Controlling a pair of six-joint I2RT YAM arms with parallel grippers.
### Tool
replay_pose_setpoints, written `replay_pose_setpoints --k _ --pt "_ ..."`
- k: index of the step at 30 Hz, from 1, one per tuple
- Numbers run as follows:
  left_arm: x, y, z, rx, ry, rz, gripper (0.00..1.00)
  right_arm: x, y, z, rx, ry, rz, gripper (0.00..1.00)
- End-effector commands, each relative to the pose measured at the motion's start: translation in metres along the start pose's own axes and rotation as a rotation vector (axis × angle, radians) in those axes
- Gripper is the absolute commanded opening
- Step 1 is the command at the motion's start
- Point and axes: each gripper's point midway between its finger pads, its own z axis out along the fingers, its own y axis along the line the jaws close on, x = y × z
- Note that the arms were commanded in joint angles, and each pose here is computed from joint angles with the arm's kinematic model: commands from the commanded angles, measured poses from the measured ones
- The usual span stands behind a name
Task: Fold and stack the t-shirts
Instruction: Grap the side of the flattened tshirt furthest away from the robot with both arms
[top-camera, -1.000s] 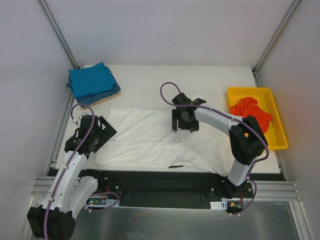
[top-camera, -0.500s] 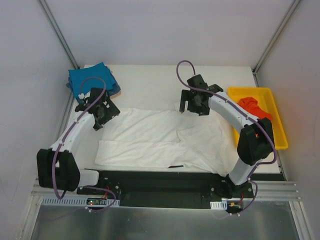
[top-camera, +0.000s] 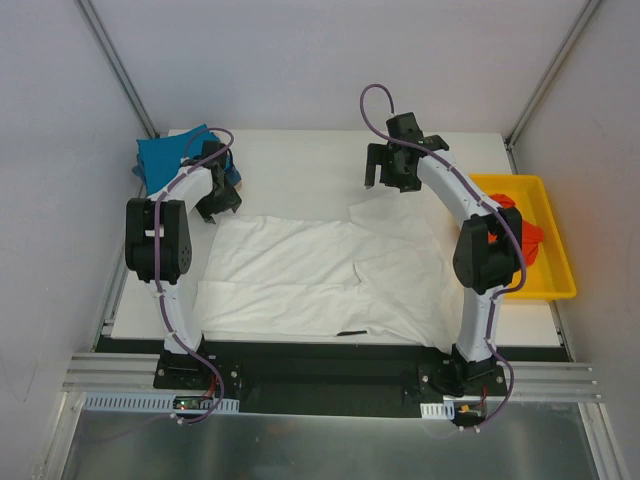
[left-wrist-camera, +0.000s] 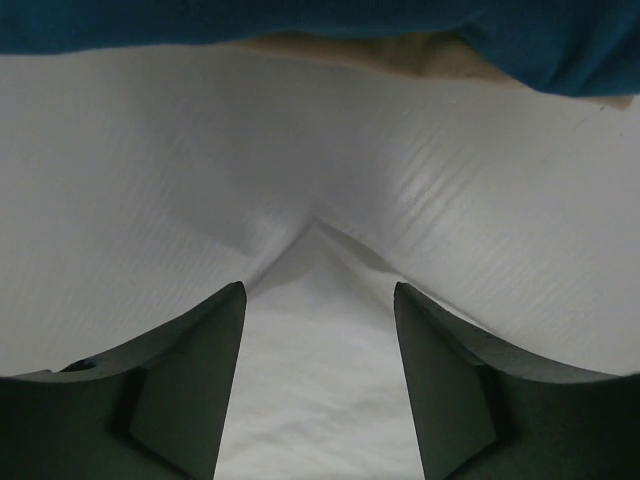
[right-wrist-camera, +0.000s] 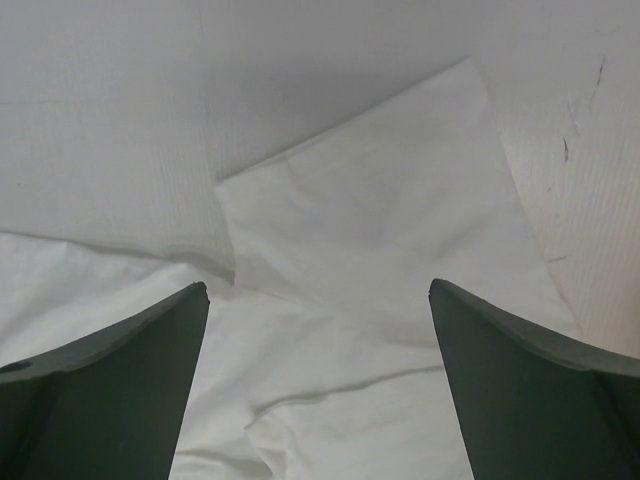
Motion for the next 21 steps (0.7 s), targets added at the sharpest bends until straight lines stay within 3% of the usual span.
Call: replay_pose_setpoints --k 1,11,15,18,21 --pt "-0.006 -0.005 0.008 0.002 0.025 0.028 0.59 -0.023 0.003 0.025 -0.044 -0.012 -0.055 0.96" --pt "0.024 0.003 0.015 -0.001 0.112 0.018 0.4 -0.038 -0.002 0.072 -0.088 0.016 0.034 0.96" --pt "0.032 0.01 0.021 -0.028 0.13 0.014 0.24 -0.038 -0.008 0.079 -0.073 0.014 0.029 0.96" --pt "0.033 0.005 0.02 -0.003 0.143 0.016 0.01 -0.045 -0.013 0.089 -0.059 -0.01 0.02 0.96" --pt "0.028 0.006 0.013 -0.004 0.114 0.02 0.0 -0.06 -0.015 0.094 -0.033 -0.041 -0.003 0.96"
